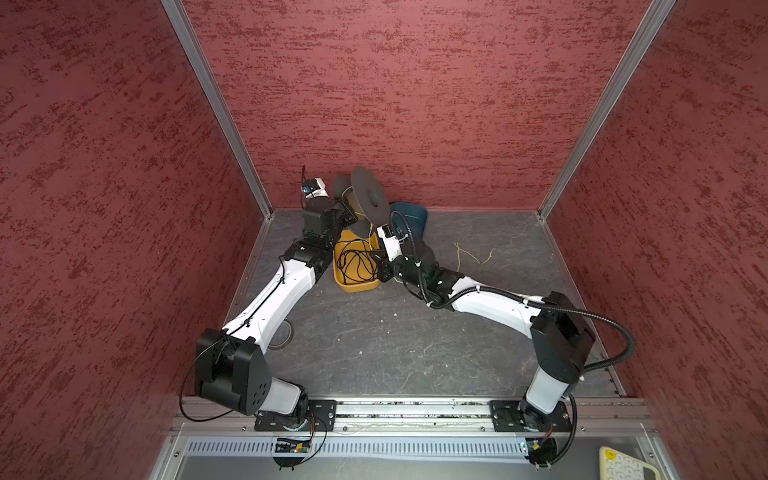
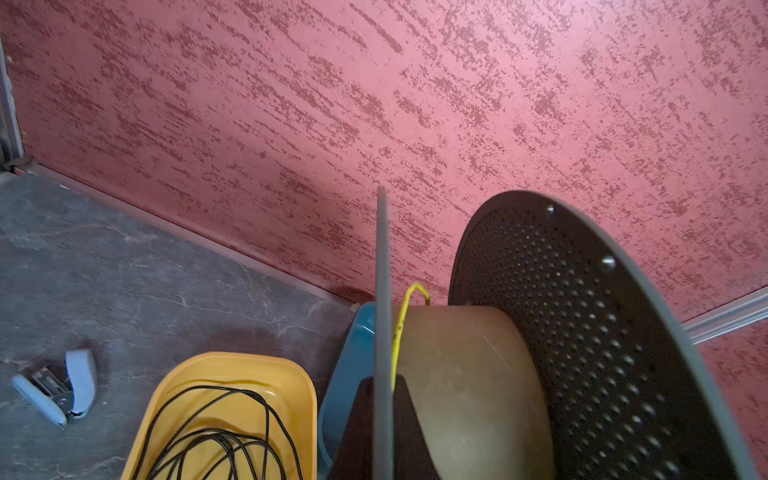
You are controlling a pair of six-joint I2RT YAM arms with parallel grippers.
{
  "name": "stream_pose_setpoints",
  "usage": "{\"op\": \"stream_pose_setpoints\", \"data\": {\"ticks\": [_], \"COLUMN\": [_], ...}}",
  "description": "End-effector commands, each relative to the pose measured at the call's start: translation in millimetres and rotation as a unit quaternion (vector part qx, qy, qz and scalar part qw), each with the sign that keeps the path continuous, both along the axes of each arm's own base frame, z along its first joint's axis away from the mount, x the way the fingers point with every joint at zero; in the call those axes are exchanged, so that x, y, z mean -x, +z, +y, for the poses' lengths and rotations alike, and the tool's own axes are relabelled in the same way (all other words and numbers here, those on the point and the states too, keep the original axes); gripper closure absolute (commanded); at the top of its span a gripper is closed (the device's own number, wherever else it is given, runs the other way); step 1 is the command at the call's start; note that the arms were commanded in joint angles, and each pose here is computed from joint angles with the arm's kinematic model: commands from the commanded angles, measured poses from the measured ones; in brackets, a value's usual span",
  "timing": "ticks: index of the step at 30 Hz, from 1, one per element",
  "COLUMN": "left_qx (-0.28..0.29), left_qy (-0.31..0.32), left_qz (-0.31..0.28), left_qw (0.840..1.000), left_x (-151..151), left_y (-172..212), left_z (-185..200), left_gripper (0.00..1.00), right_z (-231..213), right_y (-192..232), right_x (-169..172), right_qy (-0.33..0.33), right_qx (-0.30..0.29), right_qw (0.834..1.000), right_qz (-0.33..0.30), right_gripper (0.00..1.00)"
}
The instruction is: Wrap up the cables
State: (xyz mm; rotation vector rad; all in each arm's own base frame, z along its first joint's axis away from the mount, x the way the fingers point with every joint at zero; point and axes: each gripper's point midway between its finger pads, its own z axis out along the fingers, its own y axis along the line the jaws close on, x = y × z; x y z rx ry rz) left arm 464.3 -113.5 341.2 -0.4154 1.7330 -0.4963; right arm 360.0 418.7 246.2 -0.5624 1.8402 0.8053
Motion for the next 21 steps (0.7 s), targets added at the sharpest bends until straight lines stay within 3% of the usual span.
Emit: {"op": "stream_pose_setpoints", "data": {"ticks": [1,6,11,15,21], "left_qx": [-0.048,-0.140,-0.197,-0.229,-0.256], "left_qy": [0.035,0.043,0.028,0.004,-0.023], "left_qz": [-0.071,-0.050,-0.021,0.012,0.050], "left_qw": [0.996,0.988,0.980,0.973,0.965], "left_x": [-3,-3,-1,3,10], "left_y": [45,31,19,8,-1], "left_z": [-1,-18,-27,-32,-33], "left_gripper": [1.00,1.00,1.00,1.00,1.00], "right_z": [20,23,3,-11,-36], "right_y": [35,73,100,100,93], "right_x": [22,30,25,15,3], "right_qy": [0.050,0.071,0.032,0.005,-0.024], "right_qx": [-0.010,-0.019,0.002,0.082,0.200], "right_qw": [0.999,0.997,0.998,0.994,0.974], "right_qz": [-0.018,-0.022,-0.060,-0.077,-0.108], "right_gripper": [1.00,1.00,1.00,1.00,1.00]}}
